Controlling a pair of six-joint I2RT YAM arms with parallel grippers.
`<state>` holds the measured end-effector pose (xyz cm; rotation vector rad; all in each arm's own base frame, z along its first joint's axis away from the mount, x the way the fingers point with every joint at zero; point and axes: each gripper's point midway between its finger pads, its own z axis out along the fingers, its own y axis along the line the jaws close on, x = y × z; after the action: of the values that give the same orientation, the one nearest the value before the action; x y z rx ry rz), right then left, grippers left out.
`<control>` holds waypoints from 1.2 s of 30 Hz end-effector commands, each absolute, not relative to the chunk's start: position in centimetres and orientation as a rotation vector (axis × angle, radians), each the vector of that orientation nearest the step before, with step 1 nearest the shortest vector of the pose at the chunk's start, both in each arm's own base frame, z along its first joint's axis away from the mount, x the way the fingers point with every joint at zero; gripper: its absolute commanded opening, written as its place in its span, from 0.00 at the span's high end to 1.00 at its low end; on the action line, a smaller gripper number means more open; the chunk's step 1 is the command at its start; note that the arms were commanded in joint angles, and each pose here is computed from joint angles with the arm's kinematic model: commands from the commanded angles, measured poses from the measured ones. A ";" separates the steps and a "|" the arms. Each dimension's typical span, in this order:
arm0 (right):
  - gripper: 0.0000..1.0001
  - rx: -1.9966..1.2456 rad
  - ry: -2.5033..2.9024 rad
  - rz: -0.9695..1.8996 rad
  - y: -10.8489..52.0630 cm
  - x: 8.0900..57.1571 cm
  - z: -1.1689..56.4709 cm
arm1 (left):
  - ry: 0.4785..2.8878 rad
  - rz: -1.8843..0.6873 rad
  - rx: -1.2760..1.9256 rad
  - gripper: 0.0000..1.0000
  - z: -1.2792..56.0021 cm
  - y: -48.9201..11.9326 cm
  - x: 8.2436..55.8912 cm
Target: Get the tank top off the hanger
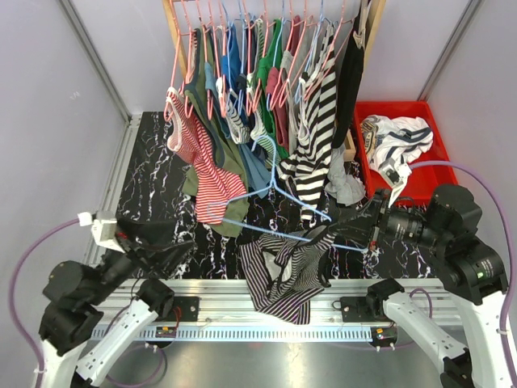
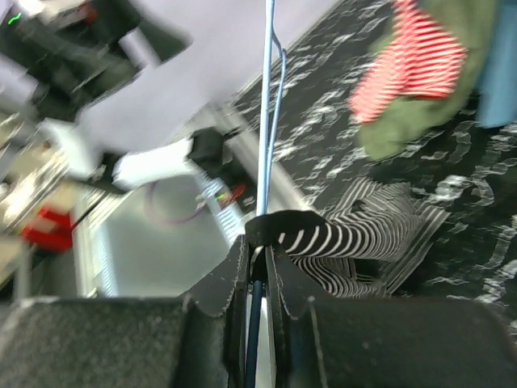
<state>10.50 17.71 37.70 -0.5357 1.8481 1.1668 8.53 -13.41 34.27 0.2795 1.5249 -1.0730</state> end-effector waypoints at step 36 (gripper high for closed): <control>1.00 -1.001 1.776 1.489 21.2 5.0 41.2 | 1.651 -1.507 1.222 1.00 29.3 -17.5 -2.6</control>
<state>4.18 20.97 40.56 -1.0081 1.7965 1.5384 -2.39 -17.68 28.30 1.1983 1.6967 -1.5260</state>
